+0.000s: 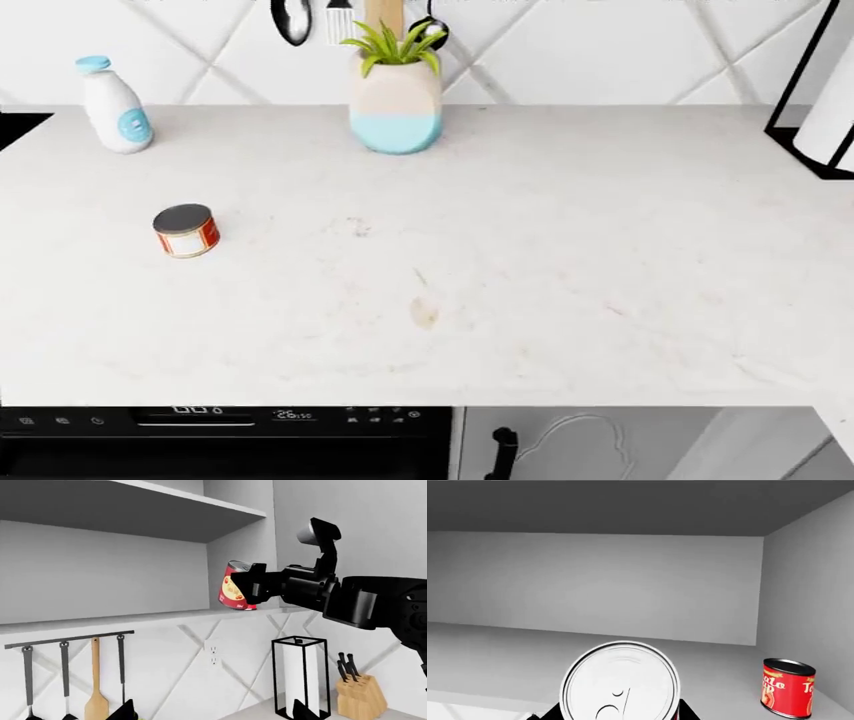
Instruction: Pick the cans from the counter and place them in their designated side in the cabinet.
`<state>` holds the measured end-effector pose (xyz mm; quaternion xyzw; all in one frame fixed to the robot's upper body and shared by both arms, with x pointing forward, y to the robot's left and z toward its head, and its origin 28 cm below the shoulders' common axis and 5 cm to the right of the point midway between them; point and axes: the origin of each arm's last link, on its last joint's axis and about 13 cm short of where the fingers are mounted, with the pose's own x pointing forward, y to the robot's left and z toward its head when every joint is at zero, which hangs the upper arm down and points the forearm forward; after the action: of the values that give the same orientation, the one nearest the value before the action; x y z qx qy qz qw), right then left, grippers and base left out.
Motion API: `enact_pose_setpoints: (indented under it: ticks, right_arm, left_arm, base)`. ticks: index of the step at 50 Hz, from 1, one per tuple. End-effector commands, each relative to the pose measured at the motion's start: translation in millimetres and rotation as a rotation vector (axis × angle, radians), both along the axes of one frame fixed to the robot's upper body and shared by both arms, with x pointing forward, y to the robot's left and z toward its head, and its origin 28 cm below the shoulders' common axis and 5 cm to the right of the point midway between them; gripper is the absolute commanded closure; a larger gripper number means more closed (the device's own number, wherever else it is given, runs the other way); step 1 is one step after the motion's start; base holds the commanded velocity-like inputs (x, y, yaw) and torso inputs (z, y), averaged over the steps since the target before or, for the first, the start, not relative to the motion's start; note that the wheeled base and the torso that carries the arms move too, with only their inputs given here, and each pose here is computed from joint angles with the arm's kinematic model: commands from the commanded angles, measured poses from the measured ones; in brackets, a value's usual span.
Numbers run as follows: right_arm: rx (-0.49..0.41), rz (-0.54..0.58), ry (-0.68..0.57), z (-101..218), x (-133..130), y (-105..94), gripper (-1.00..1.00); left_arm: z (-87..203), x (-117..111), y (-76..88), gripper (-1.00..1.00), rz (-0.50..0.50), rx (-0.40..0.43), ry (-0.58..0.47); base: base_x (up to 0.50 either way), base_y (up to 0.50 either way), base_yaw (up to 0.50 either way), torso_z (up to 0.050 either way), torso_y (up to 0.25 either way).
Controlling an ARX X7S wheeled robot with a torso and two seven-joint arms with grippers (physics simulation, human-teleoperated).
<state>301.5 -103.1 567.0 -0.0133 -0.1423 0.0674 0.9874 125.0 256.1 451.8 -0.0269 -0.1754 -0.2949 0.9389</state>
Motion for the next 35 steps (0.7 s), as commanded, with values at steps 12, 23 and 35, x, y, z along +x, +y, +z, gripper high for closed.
enact_pose_setpoints:
  ticks: [12, 23, 35]
  right_arm:
    - [-0.006, 0.004, -0.029, 5.2, -4.7, -0.4, 1.0]
    - [-0.006, 0.004, -0.029, 5.2, -4.7, -0.4, 1.0]
    - [-0.006, 0.004, -0.029, 5.2, -4.7, -0.4, 1.0]
  left_arm:
    - [-0.2, -0.1, -0.3, -1.0, -0.003, 0.0, -0.002]
    - [-1.2, 1.9, -0.9, -1.0, -0.009, -0.002, -0.001]
    - [0.5, 1.6, -1.7, -1.0, -0.007, 0.002, -0.006]
  base:
    - [0.19, -0.08, 0.0, 0.0, 0.002]
    - [0.19, -0.08, 0.0, 0.0, 0.001]
    - [0.19, -0.08, 0.0, 0.0, 0.002]
